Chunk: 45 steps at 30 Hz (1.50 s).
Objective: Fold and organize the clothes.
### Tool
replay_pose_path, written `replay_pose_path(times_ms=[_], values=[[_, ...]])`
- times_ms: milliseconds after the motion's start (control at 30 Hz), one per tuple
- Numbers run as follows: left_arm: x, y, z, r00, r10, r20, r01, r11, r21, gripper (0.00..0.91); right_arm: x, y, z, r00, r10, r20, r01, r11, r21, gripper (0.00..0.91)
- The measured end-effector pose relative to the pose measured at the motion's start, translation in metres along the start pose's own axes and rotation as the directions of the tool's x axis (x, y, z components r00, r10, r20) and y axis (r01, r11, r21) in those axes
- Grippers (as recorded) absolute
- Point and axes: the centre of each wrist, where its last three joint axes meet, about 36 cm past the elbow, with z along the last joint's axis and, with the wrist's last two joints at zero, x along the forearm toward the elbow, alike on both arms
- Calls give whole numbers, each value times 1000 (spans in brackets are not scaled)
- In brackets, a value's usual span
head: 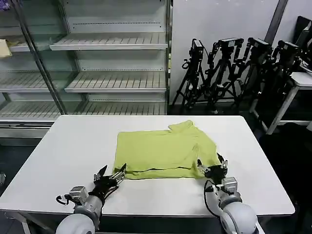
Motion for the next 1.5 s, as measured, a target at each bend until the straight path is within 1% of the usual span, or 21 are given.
replay_pose_path(times_ms=[267, 467, 800, 1067, 1167, 1267, 1400, 1500], values=[[1, 3, -1, 1000, -2, 8, 1, 996, 89, 907, 5, -3, 8, 999, 16, -40, -16, 1000, -1, 907], [-3, 8, -8, 1000, -2, 27, -3, 984, 180, 907, 7, -1, 15, 997, 23, -71, -23, 1000, -3, 907], [1, 17, -13, 998, 24, 59, -44, 931, 363, 907, 3, -2, 19, 996, 35, -87, -36, 999, -4, 907], [0, 25, -24, 992, 27, 120, -79, 888, 454, 907, 1, -2, 19, 995, 39, -95, -40, 999, -5, 907], [-2, 27, -25, 991, 18, 129, -76, 882, 464, 907, 2, -3, 20, 994, 41, -98, -42, 999, -5, 907], [-4, 28, -22, 991, 1, 135, -62, 893, 446, 907, 4, -3, 20, 994, 42, -101, -43, 999, -4, 907], [-3, 26, -17, 987, -30, 155, -30, 929, 368, 907, 4, -3, 20, 993, 45, -106, -45, 999, -3, 907], [1, 24, -11, 984, -56, 170, 8, 962, 272, 907, 2, -3, 20, 993, 49, -111, -49, 999, -3, 907]])
